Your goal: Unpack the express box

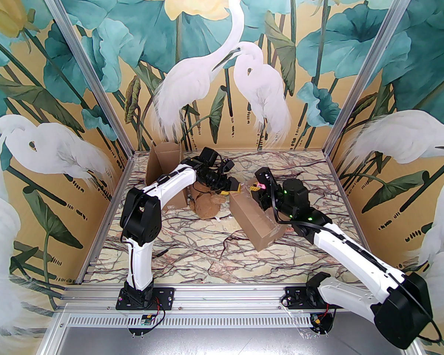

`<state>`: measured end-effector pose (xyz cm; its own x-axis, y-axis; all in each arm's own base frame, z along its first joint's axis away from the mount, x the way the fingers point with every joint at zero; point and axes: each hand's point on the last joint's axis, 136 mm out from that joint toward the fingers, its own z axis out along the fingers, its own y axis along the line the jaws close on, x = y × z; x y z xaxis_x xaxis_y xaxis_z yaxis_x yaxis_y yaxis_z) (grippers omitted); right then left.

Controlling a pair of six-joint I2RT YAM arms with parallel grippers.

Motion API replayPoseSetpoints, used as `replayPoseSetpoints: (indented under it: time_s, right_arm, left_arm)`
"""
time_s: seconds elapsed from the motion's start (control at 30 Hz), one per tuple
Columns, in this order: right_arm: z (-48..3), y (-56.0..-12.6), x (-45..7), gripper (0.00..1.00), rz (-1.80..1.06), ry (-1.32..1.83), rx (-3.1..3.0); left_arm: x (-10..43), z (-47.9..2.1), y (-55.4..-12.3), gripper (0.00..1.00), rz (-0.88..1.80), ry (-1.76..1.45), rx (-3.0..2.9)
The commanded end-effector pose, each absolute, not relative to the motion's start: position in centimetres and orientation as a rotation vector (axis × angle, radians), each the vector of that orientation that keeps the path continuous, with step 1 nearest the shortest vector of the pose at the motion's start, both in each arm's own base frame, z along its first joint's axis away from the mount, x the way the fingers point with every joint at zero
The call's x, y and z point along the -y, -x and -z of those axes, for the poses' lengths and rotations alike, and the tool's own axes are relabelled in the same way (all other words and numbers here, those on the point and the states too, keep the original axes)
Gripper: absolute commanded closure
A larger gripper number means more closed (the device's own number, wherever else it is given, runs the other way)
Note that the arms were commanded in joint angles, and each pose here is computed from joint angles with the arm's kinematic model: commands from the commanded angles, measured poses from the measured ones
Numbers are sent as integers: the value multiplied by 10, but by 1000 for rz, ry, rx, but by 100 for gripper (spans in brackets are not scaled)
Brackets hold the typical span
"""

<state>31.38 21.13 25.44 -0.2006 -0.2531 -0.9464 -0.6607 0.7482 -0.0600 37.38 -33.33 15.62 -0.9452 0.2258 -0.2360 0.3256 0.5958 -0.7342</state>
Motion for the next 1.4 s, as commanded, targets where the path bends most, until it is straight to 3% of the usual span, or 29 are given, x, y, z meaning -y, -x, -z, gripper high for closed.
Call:
replayPoseSetpoints:
  time_s: [0.0,0.23,0.77,1.07,1.37]
  right_arm:
    - [-216,-286,-199,100,-479,713,-1972]
    - [-212,-286,-188,100,-421,671,-1990]
    - [-220,-353,-228,100,-439,788,-1923]
    - [-217,-349,-224,100,-477,867,-1873]
    - [-223,-341,-219,100,-488,872,-1851]
  left_arm:
    - [271,-67,-411,49,808,-191,-2894]
    - [268,-70,-412,50,811,-143,-2883]
    - [240,-109,-406,48,794,48,-2779]
    - [259,-165,-422,24,797,-95,-2644]
    - [318,-230,-431,9,853,-389,-2479]
